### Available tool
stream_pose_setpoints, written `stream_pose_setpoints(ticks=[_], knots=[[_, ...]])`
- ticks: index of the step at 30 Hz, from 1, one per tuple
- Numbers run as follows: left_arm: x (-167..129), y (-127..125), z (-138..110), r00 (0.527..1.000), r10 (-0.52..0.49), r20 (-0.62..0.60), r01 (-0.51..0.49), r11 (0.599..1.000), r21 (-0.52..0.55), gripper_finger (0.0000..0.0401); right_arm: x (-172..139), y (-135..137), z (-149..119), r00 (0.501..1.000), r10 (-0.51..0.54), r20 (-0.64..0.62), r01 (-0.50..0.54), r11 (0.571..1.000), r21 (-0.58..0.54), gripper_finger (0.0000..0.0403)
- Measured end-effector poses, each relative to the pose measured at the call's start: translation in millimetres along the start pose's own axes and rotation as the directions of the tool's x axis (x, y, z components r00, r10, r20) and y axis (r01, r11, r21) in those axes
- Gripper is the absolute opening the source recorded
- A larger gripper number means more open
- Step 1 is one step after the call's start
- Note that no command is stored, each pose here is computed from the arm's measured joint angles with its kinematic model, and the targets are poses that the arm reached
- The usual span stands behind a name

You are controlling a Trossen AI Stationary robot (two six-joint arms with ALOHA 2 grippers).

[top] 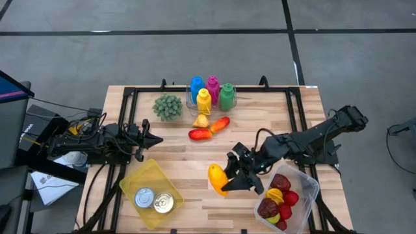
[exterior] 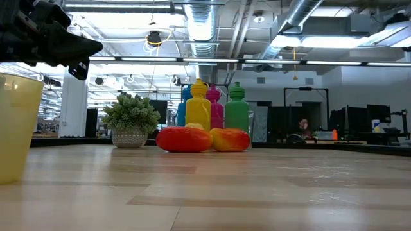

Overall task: Pick & Place Food Item
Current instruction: Put the yellow mango into the white bin

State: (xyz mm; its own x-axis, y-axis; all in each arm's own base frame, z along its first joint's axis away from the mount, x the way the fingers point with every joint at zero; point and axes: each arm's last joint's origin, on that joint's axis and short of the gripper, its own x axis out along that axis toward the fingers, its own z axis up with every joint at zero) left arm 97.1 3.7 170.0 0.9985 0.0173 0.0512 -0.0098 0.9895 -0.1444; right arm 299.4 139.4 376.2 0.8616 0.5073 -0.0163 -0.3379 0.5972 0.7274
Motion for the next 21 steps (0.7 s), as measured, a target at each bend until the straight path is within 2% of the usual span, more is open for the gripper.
stream_pose_setpoints(ticks=[6, 10, 13, 16, 21], knots=[[0.0, 0.0, 0.0, 1.000, 0.000, 0.000, 0.000, 1.000, 0.000, 0.0000, -0.2, 4.8, 3.9, 0.998, 0.055, 0.034, -0.056, 0.998, 0.012, 0.0207], [0.0, 0.0, 0.0, 1.000, 0.000, 0.000, 0.000, 1.000, 0.000, 0.0000, 0.0, 7.8, -2.7, 0.990, 0.119, -0.070, -0.106, 0.980, 0.165, 0.0208], [0.0, 0.0, 0.0, 1.000, 0.000, 0.000, 0.000, 1.000, 0.000, 0.0000, 0.4, 13.4, -17.0, 0.973, 0.143, -0.180, -0.089, 0.956, 0.280, 0.0208], [0.0, 0.0, 0.0, 1.000, 0.000, 0.000, 0.000, 1.000, 0.000, 0.0000, -3.4, 20.4, -38.2, 0.945, 0.107, -0.311, 0.008, 0.937, 0.348, 0.0208], [0.0, 0.0, -0.1, 1.000, 0.000, 0.000, 0.000, 1.000, 0.000, 0.0000, -19.4, 26.6, -79.0, 0.852, -0.081, -0.518, 0.315, 0.868, 0.384, 0.0208]])
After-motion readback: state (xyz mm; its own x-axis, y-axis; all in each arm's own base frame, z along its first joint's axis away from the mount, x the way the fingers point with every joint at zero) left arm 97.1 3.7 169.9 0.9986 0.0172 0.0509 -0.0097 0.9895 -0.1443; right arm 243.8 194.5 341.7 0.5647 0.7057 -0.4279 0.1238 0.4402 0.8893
